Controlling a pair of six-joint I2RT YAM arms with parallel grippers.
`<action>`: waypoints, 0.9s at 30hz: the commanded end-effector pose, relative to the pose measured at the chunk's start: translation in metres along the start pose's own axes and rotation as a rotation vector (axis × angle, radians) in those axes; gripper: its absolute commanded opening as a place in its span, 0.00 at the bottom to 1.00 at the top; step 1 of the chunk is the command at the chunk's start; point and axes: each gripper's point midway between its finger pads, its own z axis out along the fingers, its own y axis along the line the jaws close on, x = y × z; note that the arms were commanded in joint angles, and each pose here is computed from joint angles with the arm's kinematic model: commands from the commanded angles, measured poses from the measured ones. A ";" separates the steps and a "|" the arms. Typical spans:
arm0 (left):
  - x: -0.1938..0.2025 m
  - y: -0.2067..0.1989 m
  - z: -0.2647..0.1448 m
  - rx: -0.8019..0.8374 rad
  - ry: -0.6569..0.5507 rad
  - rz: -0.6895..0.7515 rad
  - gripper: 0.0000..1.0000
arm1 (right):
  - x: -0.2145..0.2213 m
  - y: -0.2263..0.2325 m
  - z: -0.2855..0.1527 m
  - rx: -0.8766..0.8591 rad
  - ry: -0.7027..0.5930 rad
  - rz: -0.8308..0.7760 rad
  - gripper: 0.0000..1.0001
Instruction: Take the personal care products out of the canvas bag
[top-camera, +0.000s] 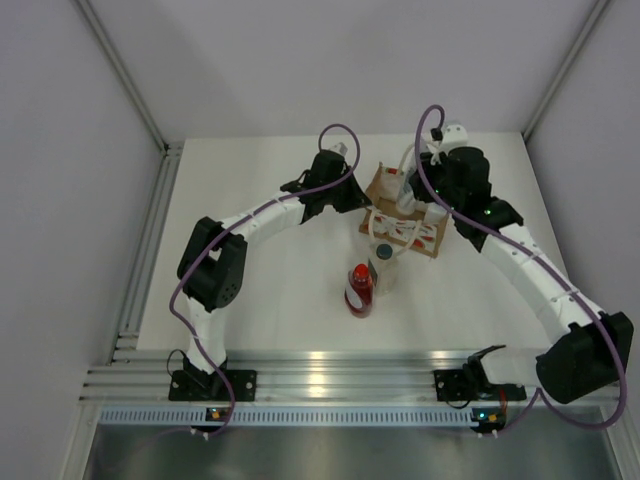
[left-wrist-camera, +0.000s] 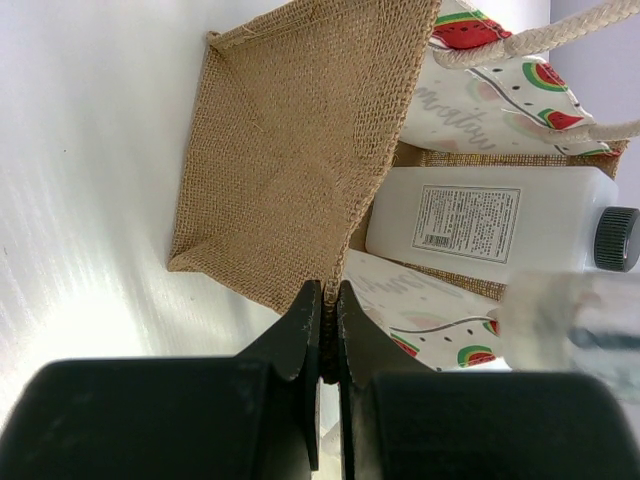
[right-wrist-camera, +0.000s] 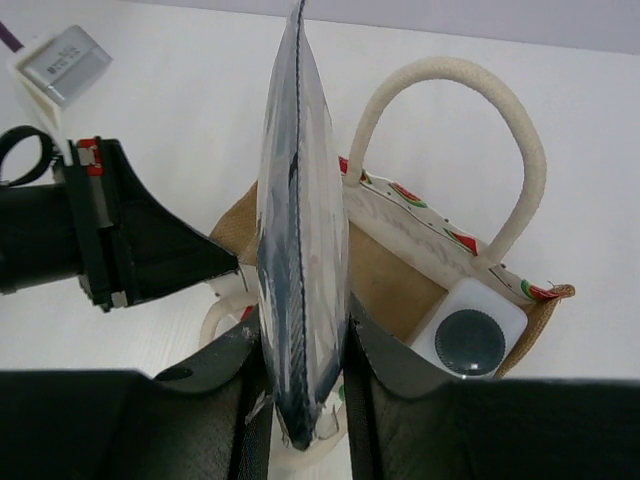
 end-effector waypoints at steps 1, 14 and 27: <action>-0.028 -0.016 -0.014 0.025 -0.084 -0.003 0.00 | -0.076 0.011 -0.046 -0.071 -0.189 -0.001 0.00; -0.029 -0.019 -0.018 0.035 -0.084 -0.008 0.00 | -0.073 0.019 -0.107 -0.148 -0.260 -0.016 0.00; -0.029 -0.020 -0.016 0.039 -0.082 -0.009 0.00 | 0.013 0.012 -0.119 -0.171 -0.255 0.062 0.00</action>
